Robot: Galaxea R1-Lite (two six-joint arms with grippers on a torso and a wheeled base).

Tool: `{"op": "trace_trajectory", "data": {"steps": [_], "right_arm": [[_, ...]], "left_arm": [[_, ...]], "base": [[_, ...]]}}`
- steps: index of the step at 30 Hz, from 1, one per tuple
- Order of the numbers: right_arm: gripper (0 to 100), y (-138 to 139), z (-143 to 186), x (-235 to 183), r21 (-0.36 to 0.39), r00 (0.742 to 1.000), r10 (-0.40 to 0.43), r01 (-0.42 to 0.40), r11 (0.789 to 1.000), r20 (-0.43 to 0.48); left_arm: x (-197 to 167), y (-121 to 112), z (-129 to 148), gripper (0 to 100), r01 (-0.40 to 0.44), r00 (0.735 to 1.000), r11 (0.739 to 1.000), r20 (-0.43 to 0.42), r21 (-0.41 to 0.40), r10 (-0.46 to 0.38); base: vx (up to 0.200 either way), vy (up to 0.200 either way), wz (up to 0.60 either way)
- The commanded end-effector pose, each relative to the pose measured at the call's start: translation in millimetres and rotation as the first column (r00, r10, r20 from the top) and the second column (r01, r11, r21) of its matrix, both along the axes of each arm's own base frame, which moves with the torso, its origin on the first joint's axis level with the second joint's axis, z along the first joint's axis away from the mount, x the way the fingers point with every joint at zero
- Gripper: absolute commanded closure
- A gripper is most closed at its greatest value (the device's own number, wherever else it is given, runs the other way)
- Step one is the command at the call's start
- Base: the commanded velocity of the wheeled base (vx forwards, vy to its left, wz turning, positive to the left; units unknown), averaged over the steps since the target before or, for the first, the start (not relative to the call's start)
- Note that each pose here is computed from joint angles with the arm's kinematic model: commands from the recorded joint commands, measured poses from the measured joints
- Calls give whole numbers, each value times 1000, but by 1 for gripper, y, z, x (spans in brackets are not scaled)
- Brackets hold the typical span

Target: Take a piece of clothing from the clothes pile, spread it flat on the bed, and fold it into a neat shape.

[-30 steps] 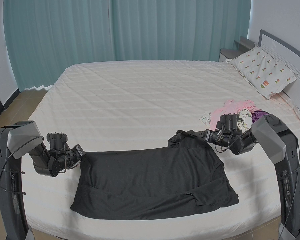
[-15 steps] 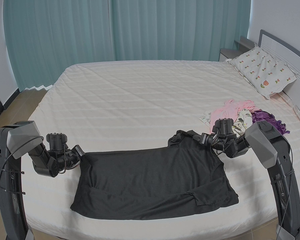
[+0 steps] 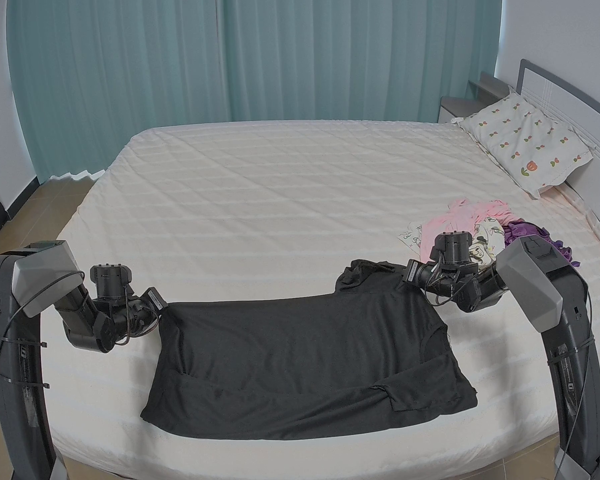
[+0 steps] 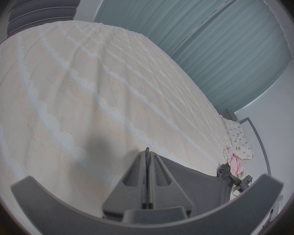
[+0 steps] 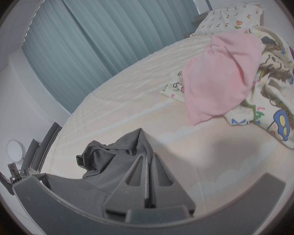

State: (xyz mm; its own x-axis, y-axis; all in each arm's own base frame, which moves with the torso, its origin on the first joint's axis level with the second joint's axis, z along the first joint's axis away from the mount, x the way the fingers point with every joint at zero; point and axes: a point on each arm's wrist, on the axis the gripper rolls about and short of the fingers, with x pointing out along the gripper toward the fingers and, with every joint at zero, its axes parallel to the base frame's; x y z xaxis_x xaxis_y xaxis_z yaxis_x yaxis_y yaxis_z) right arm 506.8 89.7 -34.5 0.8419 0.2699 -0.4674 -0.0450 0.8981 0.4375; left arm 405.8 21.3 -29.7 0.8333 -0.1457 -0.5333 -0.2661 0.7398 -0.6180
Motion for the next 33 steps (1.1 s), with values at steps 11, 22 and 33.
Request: {"op": "trace_trajectory", "data": {"steps": [11, 22, 33], "right_arm": [[100, -7, 12, -6, -12, 996, -59, 60, 998, 63], [100, -7, 21, -4, -12, 989, -90, 92, 996, 119], [100, -17, 33, -20, -20, 989, -99, 102, 995, 106]], "left_arm": [[0, 17, 18, 100, -41, 998, 999, 46, 3, 41], [1, 17, 18, 100, -41, 998, 999, 49, 4, 40], [1, 15, 24, 100, -35, 997, 999, 63, 8, 34]], "base": [[0, 0, 0], [0, 0, 0], [0, 0, 0]]}}
